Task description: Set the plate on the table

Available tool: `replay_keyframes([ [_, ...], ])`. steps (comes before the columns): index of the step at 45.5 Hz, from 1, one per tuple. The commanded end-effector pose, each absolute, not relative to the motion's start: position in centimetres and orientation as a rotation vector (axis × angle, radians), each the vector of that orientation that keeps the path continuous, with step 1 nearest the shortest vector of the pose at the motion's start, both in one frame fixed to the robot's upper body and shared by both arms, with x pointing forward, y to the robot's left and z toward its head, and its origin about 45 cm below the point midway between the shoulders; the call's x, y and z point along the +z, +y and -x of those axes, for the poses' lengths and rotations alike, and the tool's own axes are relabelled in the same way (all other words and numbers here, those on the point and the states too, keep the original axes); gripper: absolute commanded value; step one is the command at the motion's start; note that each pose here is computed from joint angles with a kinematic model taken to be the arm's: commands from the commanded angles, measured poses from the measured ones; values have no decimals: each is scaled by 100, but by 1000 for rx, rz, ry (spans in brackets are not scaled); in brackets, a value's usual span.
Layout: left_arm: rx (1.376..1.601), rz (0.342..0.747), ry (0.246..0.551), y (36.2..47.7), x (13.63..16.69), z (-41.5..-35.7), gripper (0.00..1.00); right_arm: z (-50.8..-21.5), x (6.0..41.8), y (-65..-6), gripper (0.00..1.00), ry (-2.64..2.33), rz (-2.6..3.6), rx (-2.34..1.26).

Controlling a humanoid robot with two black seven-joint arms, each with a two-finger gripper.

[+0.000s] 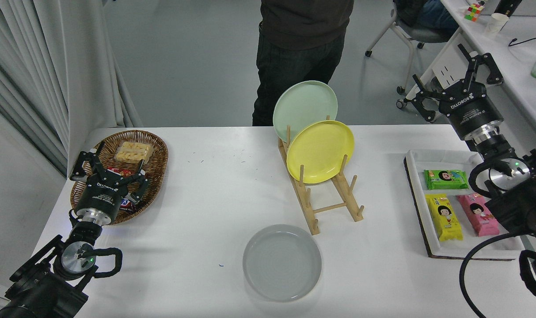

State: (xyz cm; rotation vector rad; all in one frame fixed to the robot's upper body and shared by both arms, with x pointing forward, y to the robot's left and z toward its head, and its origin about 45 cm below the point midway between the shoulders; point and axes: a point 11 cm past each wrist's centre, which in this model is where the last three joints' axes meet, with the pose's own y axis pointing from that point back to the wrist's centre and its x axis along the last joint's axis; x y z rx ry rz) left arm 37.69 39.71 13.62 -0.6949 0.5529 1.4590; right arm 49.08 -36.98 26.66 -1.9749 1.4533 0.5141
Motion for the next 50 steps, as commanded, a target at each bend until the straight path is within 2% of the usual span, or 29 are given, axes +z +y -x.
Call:
replay_keyframes([
  [1,1460,694,554,3972,1357,-3765,98,-4895,2428,-3475,100,1458,1878,623],
  [9,1459,695,553,3970,1363,-3770,98,-4916,2254,-3236,100,1745,1953,632],
  [13,1460,695,553,3973,1359,-3765,98,-4778,1984,-3233,100,1881,1950,659],
  [27,1461,697,552,3976,1361,-3765,98,-4342,1541,-3208,100,2011,2032,607],
  [39,1460,694,554,3972,1357,-3765,98,-4048,1501,-3339,100,1959,1797,639],
  [40,1459,697,552,3973,1365,-3771,98,-4040,1484,-3324,100,1956,1788,647],
  [42,1460,694,554,3972,1357,-3765,98,-4027,1472,-3340,100,1959,1774,650],
  [47,1459,696,552,3971,1364,-3770,98,-4027,1461,-3445,100,1990,1764,631],
  [50,1460,694,554,3972,1357,-3765,98,-3980,1463,-3628,100,2032,1776,602],
])
